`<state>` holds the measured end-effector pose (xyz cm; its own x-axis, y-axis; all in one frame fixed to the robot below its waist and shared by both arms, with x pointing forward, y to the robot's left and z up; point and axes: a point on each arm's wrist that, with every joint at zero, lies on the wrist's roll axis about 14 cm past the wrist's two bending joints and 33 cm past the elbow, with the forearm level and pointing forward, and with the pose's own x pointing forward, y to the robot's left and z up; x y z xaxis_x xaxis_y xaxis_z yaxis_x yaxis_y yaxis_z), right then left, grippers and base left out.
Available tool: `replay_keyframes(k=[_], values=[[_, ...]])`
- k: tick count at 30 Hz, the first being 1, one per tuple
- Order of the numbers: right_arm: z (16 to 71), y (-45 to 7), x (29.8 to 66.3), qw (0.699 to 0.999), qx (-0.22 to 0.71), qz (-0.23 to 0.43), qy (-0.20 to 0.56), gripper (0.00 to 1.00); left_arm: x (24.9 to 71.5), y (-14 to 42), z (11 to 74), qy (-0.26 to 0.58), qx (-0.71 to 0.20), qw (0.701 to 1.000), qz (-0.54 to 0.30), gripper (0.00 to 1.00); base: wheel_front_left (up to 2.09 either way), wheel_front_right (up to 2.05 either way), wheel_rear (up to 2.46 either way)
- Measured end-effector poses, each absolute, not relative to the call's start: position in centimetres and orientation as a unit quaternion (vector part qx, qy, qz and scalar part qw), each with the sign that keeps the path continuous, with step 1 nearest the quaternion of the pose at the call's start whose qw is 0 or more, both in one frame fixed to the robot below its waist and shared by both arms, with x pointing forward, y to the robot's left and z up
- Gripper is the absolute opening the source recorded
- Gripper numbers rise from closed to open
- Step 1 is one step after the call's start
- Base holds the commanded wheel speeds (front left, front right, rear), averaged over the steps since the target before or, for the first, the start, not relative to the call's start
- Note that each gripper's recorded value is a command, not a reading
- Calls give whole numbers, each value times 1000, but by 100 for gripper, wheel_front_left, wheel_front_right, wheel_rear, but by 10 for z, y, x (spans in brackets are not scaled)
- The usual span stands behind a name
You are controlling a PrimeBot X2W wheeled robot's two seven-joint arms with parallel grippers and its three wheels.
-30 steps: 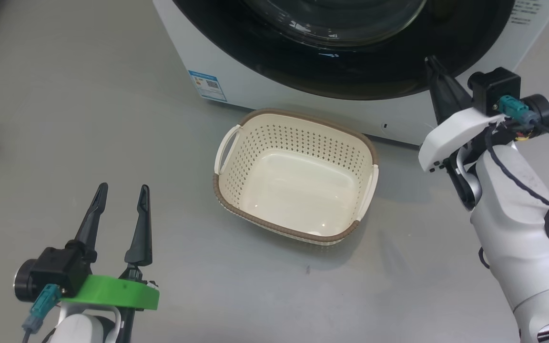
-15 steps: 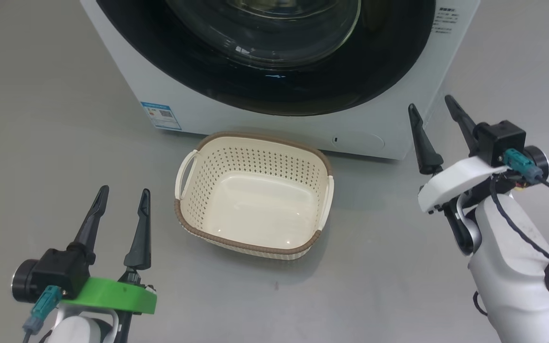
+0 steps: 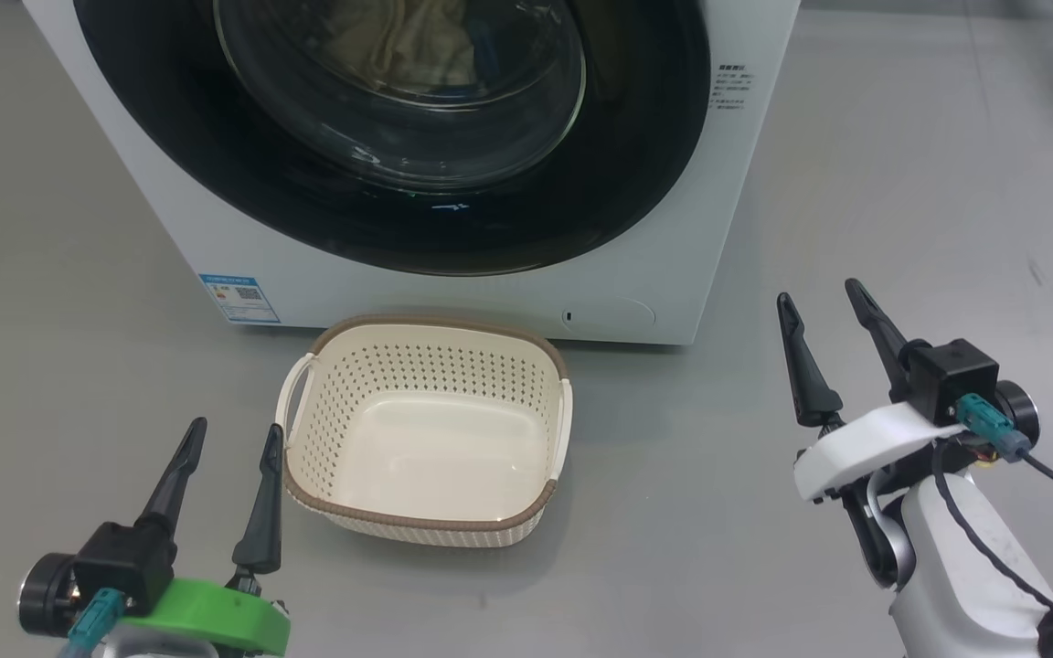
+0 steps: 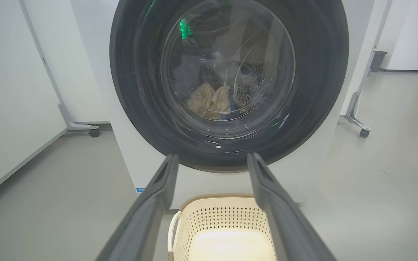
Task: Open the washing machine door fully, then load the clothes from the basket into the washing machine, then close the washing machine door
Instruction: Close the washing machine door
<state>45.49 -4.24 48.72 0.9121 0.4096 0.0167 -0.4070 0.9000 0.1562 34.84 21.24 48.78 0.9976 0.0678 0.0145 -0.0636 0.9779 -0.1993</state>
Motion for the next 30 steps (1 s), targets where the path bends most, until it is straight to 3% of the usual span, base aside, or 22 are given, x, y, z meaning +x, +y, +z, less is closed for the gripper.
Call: replay_keyframes(k=[30], values=[[494, -107, 361, 991, 82, 107, -9, 100, 327, 190, 497, -22, -100, 995, -5, 100, 0, 0, 0]])
